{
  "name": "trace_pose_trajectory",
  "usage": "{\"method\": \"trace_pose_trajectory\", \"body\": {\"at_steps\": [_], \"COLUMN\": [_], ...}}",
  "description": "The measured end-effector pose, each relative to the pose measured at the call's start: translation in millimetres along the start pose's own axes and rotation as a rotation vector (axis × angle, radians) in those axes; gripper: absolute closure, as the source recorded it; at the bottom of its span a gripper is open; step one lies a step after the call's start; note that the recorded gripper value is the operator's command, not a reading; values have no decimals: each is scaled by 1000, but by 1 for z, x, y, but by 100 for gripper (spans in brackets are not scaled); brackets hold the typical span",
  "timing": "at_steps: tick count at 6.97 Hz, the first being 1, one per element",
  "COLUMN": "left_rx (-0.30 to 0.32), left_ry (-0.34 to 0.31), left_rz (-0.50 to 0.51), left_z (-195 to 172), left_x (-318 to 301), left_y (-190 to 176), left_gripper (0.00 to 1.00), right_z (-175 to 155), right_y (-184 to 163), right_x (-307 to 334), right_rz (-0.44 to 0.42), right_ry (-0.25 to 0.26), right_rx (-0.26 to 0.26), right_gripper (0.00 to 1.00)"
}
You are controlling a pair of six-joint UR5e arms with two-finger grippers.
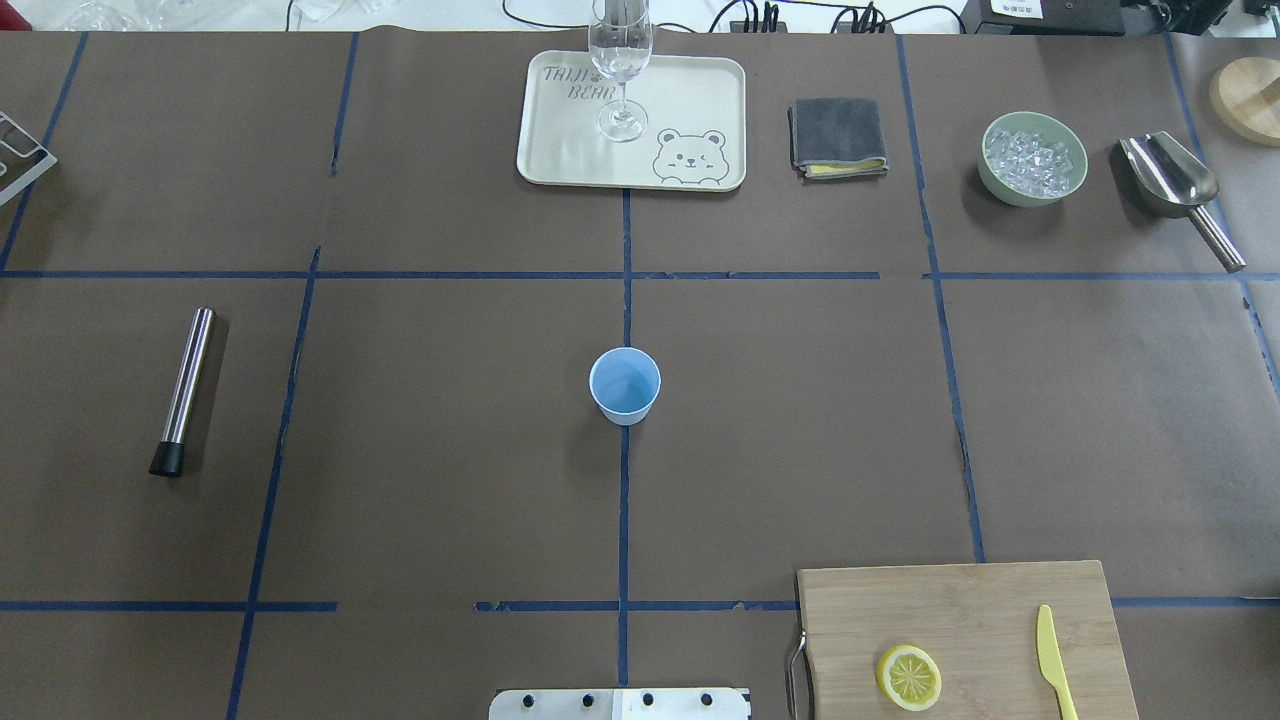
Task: Squeeze lemon into cup
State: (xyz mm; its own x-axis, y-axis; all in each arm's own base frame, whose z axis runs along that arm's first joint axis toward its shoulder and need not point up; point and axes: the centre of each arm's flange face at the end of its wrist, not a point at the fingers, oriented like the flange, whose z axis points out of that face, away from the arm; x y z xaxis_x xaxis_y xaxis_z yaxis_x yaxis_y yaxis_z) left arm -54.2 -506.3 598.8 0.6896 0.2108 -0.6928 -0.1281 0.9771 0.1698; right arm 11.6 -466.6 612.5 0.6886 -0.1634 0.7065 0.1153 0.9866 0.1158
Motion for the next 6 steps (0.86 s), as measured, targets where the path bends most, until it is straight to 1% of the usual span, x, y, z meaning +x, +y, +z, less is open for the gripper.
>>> {"method": "trace_pose_trajectory", "body": {"at_steps": [4, 6], "left_rx": [0, 7], "left_ry": [-2, -3], "left_rz": [1, 5], "left_z": [0, -3], "left_x": [0, 2], "left_y": [3, 3], "left_gripper": [0, 0], "right_z": [-2, -11], "right_y": [-1, -4], "right_x": [-3, -14], "right_rz": [-4, -41], "right_ry": [-8, -16], "right_rx": [5, 35], "right_gripper": [0, 0]}}
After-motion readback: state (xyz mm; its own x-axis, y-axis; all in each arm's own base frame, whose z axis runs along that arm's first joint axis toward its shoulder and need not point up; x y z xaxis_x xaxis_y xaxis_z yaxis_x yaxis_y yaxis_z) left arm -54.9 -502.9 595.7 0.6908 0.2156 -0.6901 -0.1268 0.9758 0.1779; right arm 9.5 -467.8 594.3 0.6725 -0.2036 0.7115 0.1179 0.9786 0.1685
